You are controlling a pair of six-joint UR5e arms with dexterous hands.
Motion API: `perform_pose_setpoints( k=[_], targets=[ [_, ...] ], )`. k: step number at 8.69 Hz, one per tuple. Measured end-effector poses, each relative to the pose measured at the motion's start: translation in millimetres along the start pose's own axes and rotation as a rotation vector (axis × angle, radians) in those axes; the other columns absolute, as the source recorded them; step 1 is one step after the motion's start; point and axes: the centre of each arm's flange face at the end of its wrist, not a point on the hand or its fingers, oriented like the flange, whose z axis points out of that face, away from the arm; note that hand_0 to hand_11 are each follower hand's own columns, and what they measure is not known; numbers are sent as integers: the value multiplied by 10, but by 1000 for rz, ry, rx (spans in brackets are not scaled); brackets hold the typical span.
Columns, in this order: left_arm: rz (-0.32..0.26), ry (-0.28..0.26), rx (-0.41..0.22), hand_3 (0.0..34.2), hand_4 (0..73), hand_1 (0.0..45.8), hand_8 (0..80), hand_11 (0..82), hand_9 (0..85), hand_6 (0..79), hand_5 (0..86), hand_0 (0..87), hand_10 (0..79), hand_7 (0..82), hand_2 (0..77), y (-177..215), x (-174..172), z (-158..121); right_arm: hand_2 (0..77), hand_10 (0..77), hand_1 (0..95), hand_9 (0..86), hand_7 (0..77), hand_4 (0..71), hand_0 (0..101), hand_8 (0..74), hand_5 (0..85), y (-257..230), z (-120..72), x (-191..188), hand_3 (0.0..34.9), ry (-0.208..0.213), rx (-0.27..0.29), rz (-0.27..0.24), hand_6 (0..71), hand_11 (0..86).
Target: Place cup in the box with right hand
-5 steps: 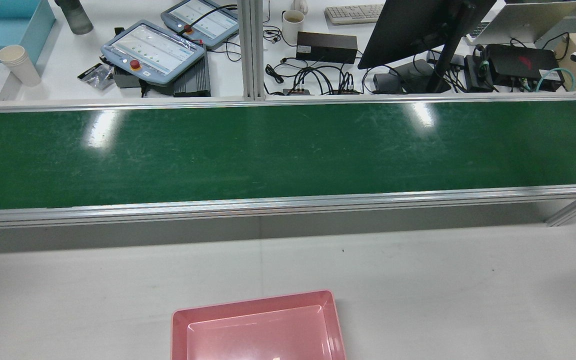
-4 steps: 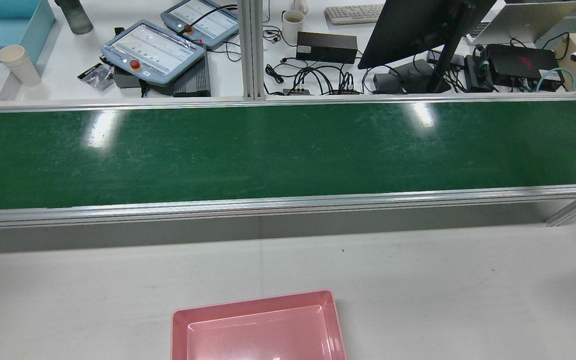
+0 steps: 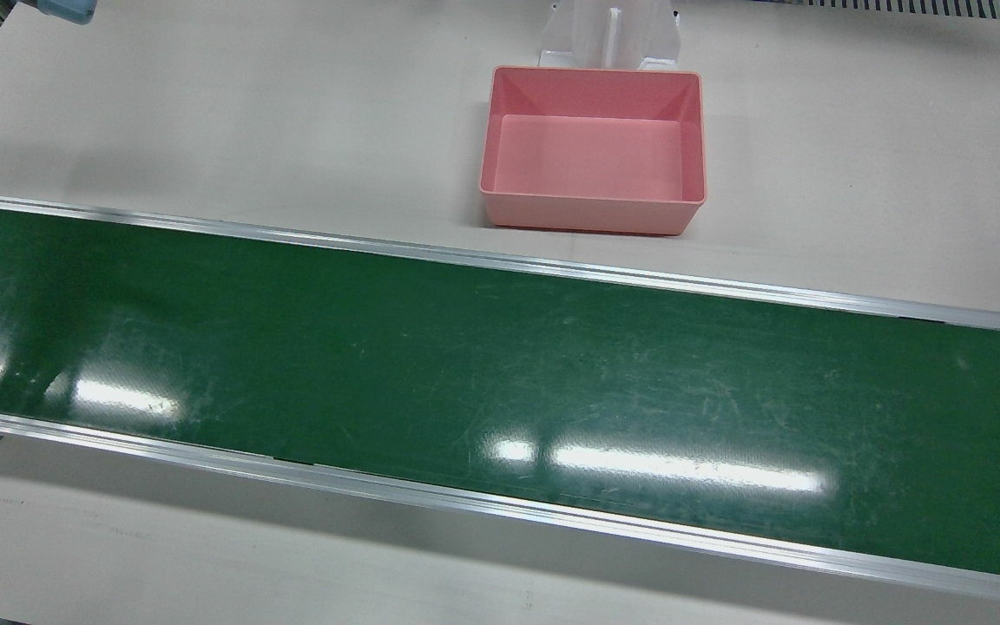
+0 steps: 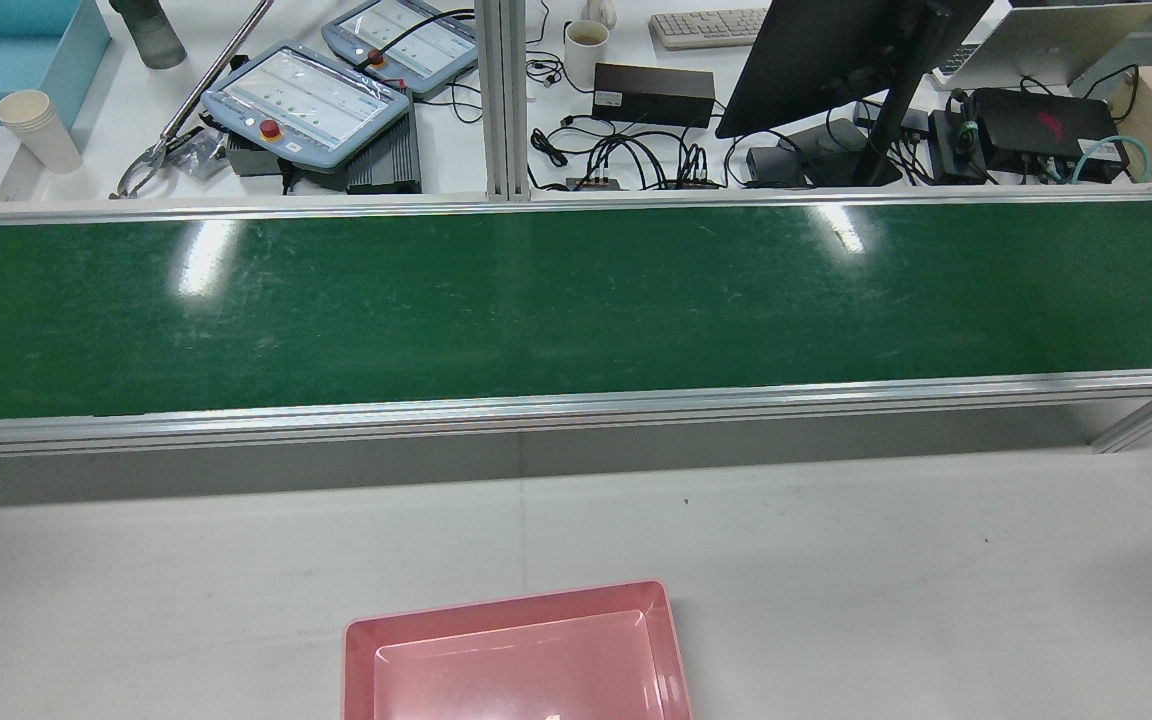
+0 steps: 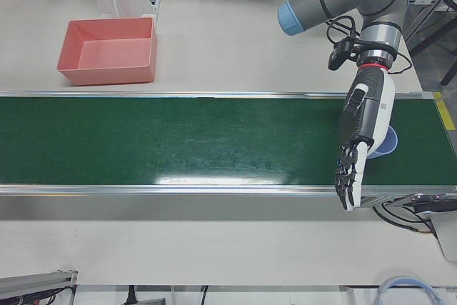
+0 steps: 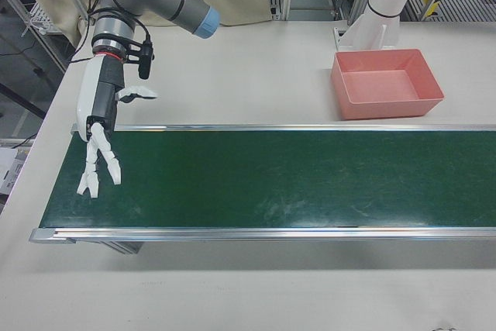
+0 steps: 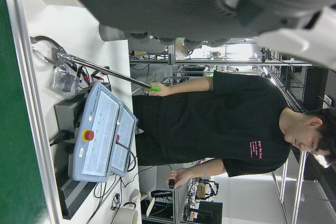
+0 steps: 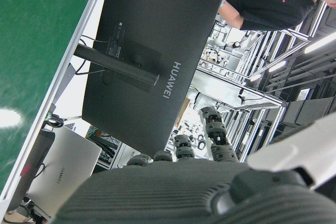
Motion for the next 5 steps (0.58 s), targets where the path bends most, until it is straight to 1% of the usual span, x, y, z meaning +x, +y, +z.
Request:
perform_pose_setpoints(
  k=[1,2,3,4,5],
  targets=[
    [0,0,0,0,11,5,0,0,0,5,5,0,0,5,11,1,-2,1,153,5,16,11,120,0,117,5,11,65,47,-15,0,-12,-11,-23,27,5],
    [0,0,0,0,11,5,0,0,0,5,5,0,0,5,11,2,-1,0,136,5,54,65,120,0,162,5,11,129,98,-25,0,-21,-22,-52,27,5],
    [0,0,-1,0,11,5,0,0,0,5,5,0,0,5,11,3,-1,0,136,5,125,5,22,0,320,5,22,149,139,-22,0,-29,-23,-77,11,5],
    [0,0,-1,0,11,5,0,0,0,5,5,0,0,5,11,4,-2,0,169,5,120,5,22,0,365,5,22,68,180,6,0,-39,-8,-84,11,5],
    [0,0,-1,0,11,5,0,0,0,5,5,0,0,5,11,4,-2,1,136,5,191,5,22,0,471,5,55,-85,236,72,0,-47,7,-69,11,5]
  ],
)
